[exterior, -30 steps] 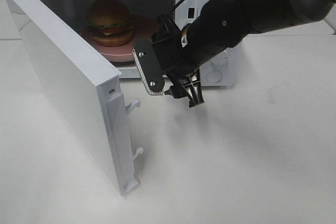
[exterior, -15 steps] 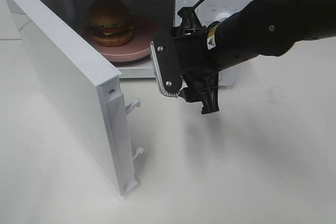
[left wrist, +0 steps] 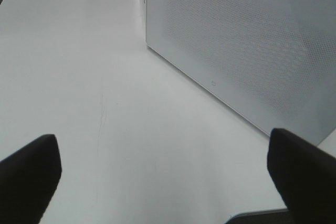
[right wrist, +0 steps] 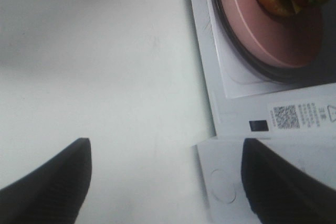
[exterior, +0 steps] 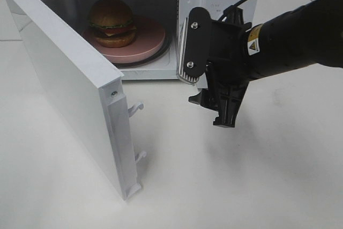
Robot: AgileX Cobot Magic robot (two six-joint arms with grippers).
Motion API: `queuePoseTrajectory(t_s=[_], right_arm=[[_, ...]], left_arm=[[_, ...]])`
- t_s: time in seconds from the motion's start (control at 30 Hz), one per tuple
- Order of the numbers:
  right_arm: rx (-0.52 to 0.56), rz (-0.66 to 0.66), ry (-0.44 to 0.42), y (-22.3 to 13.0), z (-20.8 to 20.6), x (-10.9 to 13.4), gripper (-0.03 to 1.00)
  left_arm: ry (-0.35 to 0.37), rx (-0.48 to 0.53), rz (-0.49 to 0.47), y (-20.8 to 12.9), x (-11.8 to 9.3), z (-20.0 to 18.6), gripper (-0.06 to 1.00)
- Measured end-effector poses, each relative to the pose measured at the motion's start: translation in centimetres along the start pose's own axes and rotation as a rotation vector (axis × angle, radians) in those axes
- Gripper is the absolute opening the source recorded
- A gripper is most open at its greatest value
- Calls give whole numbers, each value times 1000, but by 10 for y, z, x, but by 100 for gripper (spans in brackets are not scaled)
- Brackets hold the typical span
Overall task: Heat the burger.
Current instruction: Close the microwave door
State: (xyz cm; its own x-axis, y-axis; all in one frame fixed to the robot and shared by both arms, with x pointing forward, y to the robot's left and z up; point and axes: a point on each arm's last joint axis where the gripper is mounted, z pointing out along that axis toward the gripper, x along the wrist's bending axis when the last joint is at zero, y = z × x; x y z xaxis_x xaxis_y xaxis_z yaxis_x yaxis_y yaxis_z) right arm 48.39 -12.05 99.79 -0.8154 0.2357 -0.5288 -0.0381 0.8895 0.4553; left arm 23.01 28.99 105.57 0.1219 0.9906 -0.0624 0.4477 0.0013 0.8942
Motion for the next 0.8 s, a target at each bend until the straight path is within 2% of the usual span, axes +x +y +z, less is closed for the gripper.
queuePoseTrajectory(t_s=[0.2,0.27,0.3,0.33,0.37,0.43,0.53,0.6,0.8], right_arm=[[29,151,17,-9,-19,8,77],[51,244,26,-14,-33,12,77],[51,244,26,-14,-33,12,77],[64,311,28,-16,-42,14,77],[64,311,28,-16,-42,14,77],[89,446,27,-20,-61,16,77],[96,477,27,-21,-66,16,77],[113,584,21,-24,-85,18,77],[138,659,18,-29,-109,21,77]], left_arm=[[0,0,0,0,0,0,99],[0,0,0,0,0,0,99],[0,0,0,0,0,0,99],[0,0,0,0,0,0,99],[0,0,0,0,0,0,99],[0,0,0,0,0,0,99],[0,0,0,0,0,0,99],[0,0,0,0,0,0,99],[0,0,0,0,0,0,99]])
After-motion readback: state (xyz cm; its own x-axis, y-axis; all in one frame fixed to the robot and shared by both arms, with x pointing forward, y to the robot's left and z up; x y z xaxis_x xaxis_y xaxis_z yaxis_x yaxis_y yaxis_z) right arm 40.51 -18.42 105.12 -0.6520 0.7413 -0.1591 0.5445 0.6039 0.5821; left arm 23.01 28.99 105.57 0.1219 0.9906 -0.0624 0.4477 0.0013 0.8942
